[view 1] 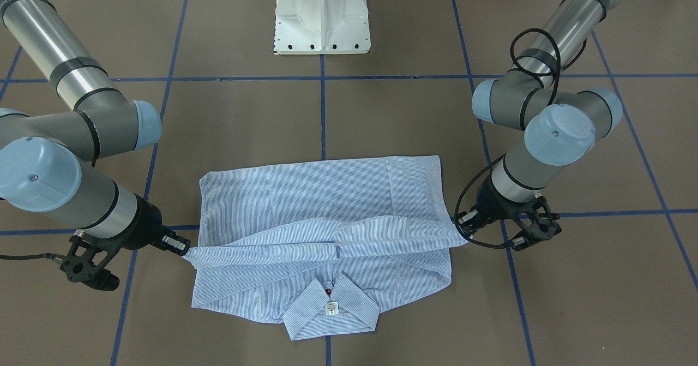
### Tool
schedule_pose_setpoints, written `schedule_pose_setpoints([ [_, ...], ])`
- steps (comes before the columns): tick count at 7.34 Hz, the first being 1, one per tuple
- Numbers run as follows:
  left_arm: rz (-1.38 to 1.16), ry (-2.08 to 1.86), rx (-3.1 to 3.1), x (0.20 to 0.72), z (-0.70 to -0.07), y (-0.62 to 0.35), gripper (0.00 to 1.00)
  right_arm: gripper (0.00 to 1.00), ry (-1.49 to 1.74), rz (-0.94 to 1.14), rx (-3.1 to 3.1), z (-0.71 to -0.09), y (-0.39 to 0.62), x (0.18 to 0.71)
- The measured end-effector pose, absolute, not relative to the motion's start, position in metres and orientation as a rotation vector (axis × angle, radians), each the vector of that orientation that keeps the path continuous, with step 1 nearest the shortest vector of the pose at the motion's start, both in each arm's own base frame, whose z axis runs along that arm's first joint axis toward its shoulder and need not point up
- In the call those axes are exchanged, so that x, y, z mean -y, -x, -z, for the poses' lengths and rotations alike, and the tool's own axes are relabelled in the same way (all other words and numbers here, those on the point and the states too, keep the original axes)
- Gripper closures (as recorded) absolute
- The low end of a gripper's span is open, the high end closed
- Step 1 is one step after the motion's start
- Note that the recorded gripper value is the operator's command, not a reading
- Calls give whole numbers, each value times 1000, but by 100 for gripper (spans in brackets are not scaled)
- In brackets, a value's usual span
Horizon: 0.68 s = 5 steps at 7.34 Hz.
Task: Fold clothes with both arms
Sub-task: 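Lay the hem down near the collar and open both grippers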
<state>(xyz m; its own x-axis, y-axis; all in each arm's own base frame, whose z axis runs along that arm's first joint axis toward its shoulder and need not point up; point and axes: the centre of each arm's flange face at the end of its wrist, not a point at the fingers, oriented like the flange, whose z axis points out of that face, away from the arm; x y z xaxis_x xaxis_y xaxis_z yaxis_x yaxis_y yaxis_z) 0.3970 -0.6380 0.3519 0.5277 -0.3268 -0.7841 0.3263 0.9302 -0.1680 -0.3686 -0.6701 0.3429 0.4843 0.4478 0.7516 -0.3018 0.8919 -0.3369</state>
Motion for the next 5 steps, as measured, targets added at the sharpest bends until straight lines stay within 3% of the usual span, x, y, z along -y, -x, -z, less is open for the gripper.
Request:
schedule_pose_setpoints([
  [3, 389, -1, -939, 638, -351, -398, 96, 100, 157, -460, 971, -334, 366, 674],
  [4, 388, -1, -940, 638, -351, -398, 46, 14, 154, -458, 974, -331, 367, 675],
  [5, 387, -2, -940, 638, -351, -398, 19, 1, 149, -452, 975, -329, 368, 675],
])
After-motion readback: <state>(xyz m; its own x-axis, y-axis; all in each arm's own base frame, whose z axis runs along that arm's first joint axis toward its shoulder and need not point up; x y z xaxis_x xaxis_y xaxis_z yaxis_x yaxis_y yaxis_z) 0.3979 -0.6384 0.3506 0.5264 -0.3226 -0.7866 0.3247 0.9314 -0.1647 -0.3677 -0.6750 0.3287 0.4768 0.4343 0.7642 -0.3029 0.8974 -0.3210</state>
